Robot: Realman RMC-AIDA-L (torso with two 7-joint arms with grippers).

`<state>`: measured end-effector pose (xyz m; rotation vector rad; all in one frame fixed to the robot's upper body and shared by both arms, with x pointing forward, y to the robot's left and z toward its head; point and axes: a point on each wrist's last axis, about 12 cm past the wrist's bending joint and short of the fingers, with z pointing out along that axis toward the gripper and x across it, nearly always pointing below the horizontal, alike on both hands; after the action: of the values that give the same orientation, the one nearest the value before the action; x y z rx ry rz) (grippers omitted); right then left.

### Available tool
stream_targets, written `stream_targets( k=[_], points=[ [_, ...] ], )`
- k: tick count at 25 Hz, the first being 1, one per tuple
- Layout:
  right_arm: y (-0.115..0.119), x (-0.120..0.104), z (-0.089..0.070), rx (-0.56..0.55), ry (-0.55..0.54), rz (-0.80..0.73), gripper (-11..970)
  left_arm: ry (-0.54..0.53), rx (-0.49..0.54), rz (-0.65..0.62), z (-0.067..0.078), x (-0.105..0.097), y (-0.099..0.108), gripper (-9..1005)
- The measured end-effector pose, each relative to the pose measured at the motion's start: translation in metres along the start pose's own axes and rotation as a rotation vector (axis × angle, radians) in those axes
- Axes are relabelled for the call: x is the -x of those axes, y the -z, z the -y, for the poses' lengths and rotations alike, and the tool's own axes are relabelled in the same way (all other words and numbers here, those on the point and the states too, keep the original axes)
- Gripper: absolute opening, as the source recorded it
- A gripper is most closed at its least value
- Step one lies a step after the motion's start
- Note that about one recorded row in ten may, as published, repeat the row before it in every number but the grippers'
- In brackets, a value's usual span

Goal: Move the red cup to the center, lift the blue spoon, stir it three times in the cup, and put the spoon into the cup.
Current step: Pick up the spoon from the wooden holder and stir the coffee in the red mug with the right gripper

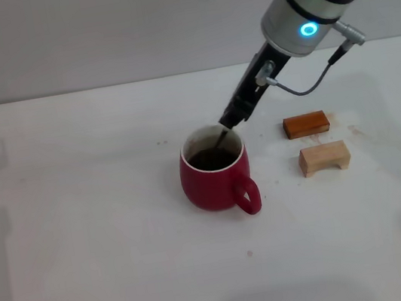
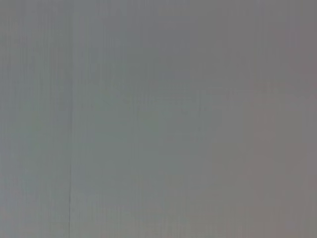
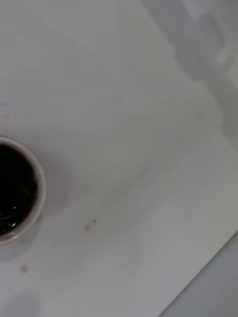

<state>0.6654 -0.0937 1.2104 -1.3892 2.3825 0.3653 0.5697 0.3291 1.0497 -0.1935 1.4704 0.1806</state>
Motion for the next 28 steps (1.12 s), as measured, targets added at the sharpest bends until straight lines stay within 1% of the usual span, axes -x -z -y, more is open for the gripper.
stream_targets(
  k=[4,7,12,18,22,28],
  points=[
    [0.002,-0.005,0.002,-0.003,-0.002,-0.032,133,0.000,0.000,0.000,0.000,0.000,0.000,662],
    [0.003,-0.008,0.001,0.010,0.002,-0.051,133,0.000,0.000,0.000,0.000,0.000,0.000,662],
    [0.005,-0.007,-0.006,0.052,0.018,-0.063,134,0.001,0.000,0.001,0.000,0.000,0.000,662],
    [0.003,0.002,-0.017,0.088,0.041,-0.046,133,0.002,-0.002,0.004,0.001,0.001,-0.001,662],
    [0.002,0.007,-0.019,0.078,0.049,-0.023,133,0.002,-0.004,0.006,0.002,0.002,-0.002,662],
    [0.002,0.012,-0.012,0.027,0.034,0.015,133,0.003,-0.005,0.009,0.002,0.002,-0.002,662]
  ],
)
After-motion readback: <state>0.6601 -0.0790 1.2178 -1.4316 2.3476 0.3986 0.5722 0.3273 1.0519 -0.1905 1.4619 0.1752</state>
